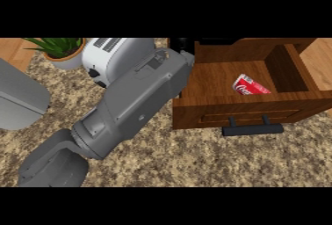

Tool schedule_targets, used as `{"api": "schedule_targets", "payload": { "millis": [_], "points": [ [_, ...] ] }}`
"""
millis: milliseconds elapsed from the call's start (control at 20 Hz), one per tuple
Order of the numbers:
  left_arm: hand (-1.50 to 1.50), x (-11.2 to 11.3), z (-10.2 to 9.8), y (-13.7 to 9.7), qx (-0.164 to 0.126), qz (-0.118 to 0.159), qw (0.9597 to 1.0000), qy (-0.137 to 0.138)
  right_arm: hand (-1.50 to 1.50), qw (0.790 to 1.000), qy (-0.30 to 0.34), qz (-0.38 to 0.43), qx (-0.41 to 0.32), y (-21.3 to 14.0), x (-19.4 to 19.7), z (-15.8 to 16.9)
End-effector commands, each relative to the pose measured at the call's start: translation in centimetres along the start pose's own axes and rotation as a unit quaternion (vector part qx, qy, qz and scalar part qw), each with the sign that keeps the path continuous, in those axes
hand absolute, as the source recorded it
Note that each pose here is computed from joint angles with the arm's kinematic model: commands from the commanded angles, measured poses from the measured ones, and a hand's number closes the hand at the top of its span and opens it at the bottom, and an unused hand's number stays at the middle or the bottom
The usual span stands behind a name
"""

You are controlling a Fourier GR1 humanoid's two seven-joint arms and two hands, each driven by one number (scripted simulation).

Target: Pick up the can, place it into the drawer and close the drawer

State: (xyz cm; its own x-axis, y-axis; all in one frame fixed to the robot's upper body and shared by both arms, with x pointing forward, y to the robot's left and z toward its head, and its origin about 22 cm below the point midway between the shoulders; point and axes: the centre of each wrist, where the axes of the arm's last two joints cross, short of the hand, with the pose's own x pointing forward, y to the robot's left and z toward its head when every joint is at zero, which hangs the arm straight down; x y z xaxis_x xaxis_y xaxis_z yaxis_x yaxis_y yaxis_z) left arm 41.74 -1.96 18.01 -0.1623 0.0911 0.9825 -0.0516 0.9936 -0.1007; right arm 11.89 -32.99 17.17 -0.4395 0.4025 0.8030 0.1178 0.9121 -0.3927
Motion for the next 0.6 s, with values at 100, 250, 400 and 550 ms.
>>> {"api": "schedule_targets", "payload": {
  "millis": [100, 250, 400, 550],
  "points": [
    [-1.5, 1.1, -0.3, -0.4, -0.003, 0.006, 0.9999, -0.009, -1.5, 0.996, -0.03, 0.081, 0.017, 2.7, 1.3, -2.0],
    [-1.5, 0.6, 0.4, -0.6, 0.002, 0.013, 0.9999, -0.002, -1.5, 0.992, -0.023, 0.115, 0.045, 4.0, 0.1, -4.6],
    [-1.5, 0.7, 1.0, -1.0, 0.004, 0.022, 0.9997, 0.012, -1.5, 0.988, -0.026, 0.146, 0.051, 6.6, 0.8, -5.8],
    [-1.5, 1.2, -0.5, -0.2, 0.01, 0.015, 0.9998, 0.012, -1.5, 0.983, -0.028, 0.173, 0.056, 8.5, -0.7, -7.4]
  ]
}}
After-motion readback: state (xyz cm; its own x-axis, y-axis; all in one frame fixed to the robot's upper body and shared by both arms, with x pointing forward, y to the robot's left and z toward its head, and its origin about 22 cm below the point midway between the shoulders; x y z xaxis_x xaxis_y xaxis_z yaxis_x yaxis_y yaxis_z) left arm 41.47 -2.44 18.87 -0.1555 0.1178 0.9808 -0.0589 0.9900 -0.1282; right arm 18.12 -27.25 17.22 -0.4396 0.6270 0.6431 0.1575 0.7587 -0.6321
